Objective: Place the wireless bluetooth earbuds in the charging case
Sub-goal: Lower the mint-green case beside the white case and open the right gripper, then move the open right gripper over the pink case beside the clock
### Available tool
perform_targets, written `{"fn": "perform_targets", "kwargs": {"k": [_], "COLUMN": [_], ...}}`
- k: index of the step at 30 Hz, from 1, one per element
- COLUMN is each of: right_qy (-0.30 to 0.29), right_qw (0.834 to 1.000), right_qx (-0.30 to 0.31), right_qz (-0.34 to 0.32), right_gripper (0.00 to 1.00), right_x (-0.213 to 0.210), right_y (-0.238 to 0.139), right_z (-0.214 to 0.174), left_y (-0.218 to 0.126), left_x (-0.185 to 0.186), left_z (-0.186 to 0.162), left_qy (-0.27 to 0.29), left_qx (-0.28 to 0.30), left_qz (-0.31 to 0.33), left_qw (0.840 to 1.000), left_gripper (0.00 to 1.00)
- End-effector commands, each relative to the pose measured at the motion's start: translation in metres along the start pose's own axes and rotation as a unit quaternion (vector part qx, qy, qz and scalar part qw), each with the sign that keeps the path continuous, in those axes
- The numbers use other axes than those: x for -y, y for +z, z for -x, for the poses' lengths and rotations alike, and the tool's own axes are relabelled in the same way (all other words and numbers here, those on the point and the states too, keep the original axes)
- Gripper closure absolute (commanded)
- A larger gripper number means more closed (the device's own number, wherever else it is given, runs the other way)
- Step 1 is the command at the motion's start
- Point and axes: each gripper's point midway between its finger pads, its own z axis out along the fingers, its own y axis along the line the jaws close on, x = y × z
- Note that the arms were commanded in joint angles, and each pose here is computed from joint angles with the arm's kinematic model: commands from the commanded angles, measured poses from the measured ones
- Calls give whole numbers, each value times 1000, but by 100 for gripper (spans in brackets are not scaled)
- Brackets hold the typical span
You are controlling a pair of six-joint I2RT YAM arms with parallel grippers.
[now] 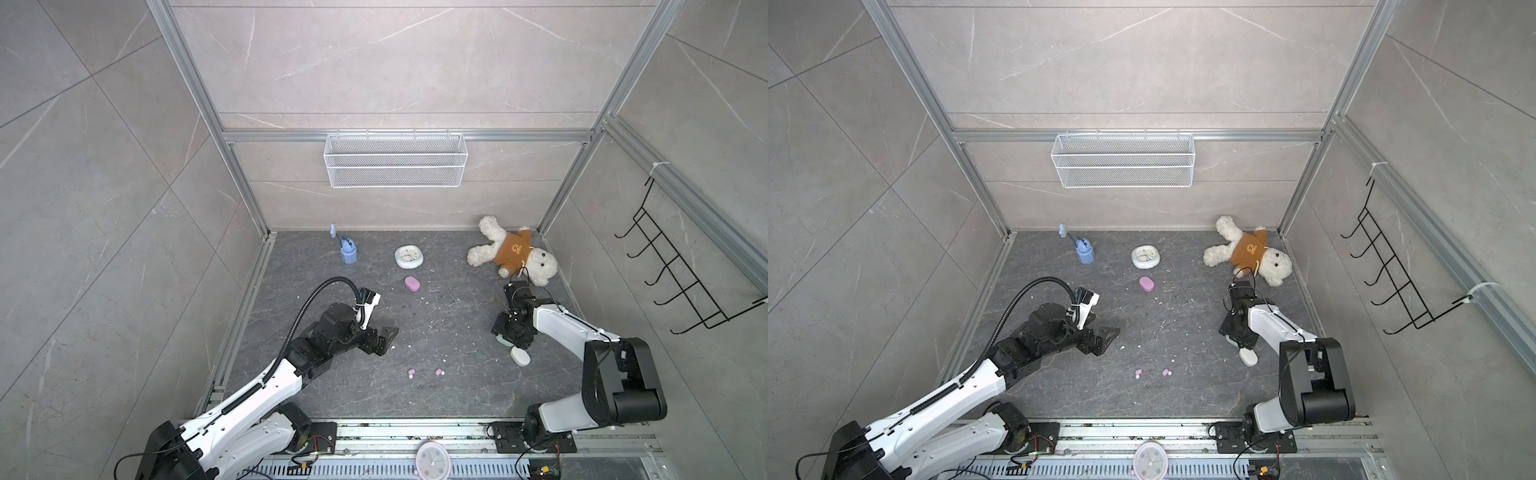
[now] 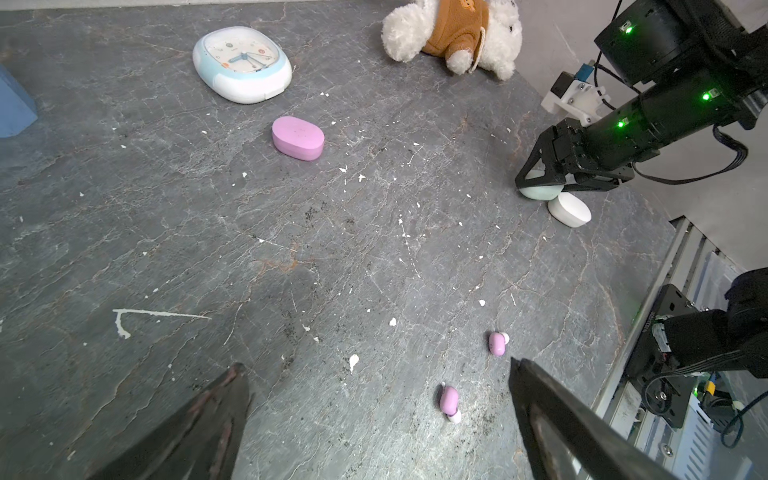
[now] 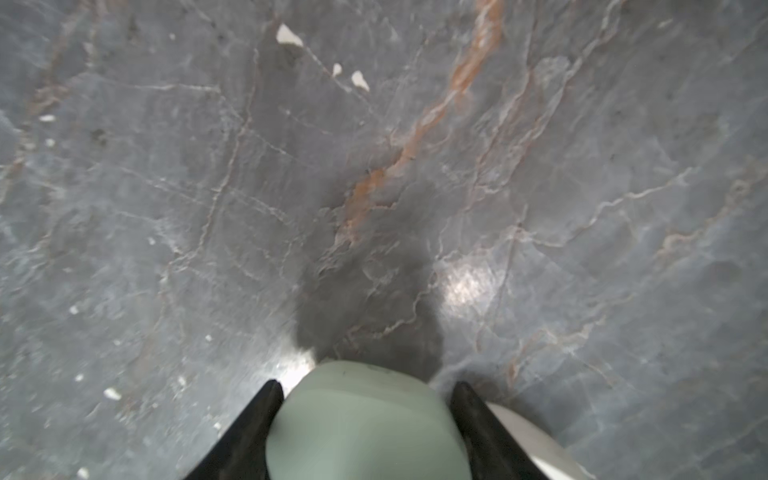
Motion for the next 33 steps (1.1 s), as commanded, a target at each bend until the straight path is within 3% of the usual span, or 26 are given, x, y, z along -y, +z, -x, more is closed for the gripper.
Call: {"fn": "perform_targets", "kwargs": {"k": [1, 4, 11, 16, 20, 27, 33], "right_qy": [1, 1, -6, -19, -65, -162, -238], "right_qw": [1000, 1000, 1000, 999, 995, 978, 958], "right_qx": [-3, -6, -4, 20, 42, 59, 68], "right_qz": [-11, -10, 2, 32, 59, 118, 142], "right_gripper": [41, 25, 8, 6, 5, 5, 7], "right_x": [4, 4, 0, -14, -47, -146, -228], "right_y": [9, 8, -12, -49, -81, -111, -100], "right_z": [-2, -2, 1, 8, 12, 14, 20], "left_y": [-6, -8, -12, -18, -23, -30, -36], "left_x": [-6, -8, -11, -16, -21, -26, -23], "left_z": [5, 6, 9, 10, 7, 3, 4], "left_qy": [-14, -15, -15, -28, -52, -82, -92], "left_qx": [14, 15, 18, 28, 29, 29, 36], "left_qz": [20, 27, 38, 53, 58, 54, 45], "left_qw": [1000, 999, 999, 998, 997, 995, 994], "left_gripper": [0, 0, 0, 0, 0, 0, 0]}}
